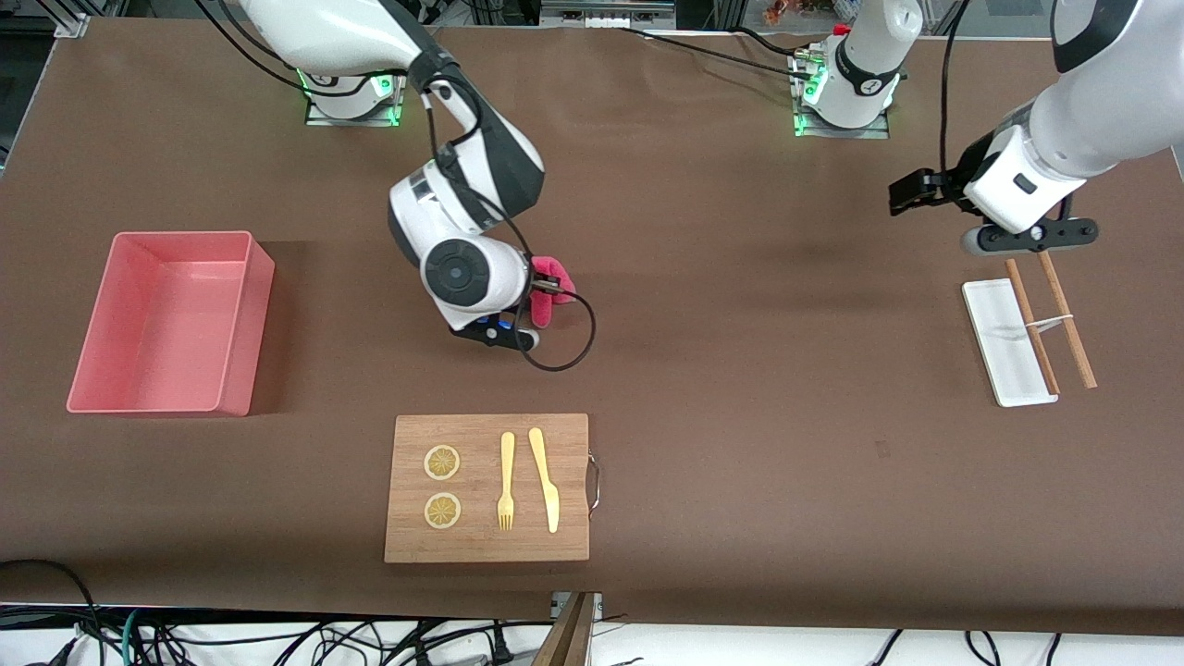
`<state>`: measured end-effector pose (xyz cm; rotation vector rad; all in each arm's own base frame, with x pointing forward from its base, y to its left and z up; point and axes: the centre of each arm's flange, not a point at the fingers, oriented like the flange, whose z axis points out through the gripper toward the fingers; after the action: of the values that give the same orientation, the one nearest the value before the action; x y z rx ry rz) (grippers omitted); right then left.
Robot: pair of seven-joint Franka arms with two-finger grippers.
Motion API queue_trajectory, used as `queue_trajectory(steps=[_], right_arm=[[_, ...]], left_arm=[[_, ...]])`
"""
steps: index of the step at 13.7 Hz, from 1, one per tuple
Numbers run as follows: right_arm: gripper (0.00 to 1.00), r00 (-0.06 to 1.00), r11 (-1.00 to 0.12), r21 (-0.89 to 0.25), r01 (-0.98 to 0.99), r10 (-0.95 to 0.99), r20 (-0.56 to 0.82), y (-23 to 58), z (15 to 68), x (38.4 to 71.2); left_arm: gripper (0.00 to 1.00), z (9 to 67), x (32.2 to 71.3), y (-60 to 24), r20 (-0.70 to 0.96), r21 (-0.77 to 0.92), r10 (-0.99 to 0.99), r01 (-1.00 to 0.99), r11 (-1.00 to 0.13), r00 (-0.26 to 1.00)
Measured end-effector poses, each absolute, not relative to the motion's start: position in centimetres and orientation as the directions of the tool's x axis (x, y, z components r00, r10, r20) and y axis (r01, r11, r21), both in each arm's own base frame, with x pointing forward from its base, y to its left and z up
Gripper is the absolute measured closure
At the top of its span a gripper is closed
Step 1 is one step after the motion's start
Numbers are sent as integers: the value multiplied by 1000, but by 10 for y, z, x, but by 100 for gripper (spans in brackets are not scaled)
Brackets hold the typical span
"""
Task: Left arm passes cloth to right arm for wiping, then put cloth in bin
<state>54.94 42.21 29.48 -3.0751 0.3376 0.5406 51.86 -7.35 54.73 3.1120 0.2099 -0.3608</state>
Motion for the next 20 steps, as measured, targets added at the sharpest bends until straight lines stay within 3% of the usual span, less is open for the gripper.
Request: queue_trajectory(steps=[4,9,15,20], right_arm=[[98,924,-974,108,-201,-225,-309,410,259,554],[98,913,-970,198,-141,-204,-353,300,220,589],[98,905,-975,222,-18,-111,-411,172,245,627],[98,898,-977,195,89,-6,-441,99,262,641]], left_arm=[[0,548,536,-44,-152,-31,184,181,-983,971],[0,553,572,-24,-119,-26,223,221,-975,968],[0,555,574,-30,-121,-3,28,28,-1000,992],[0,555,574,-30,-122,0,2,2,-1000,993]])
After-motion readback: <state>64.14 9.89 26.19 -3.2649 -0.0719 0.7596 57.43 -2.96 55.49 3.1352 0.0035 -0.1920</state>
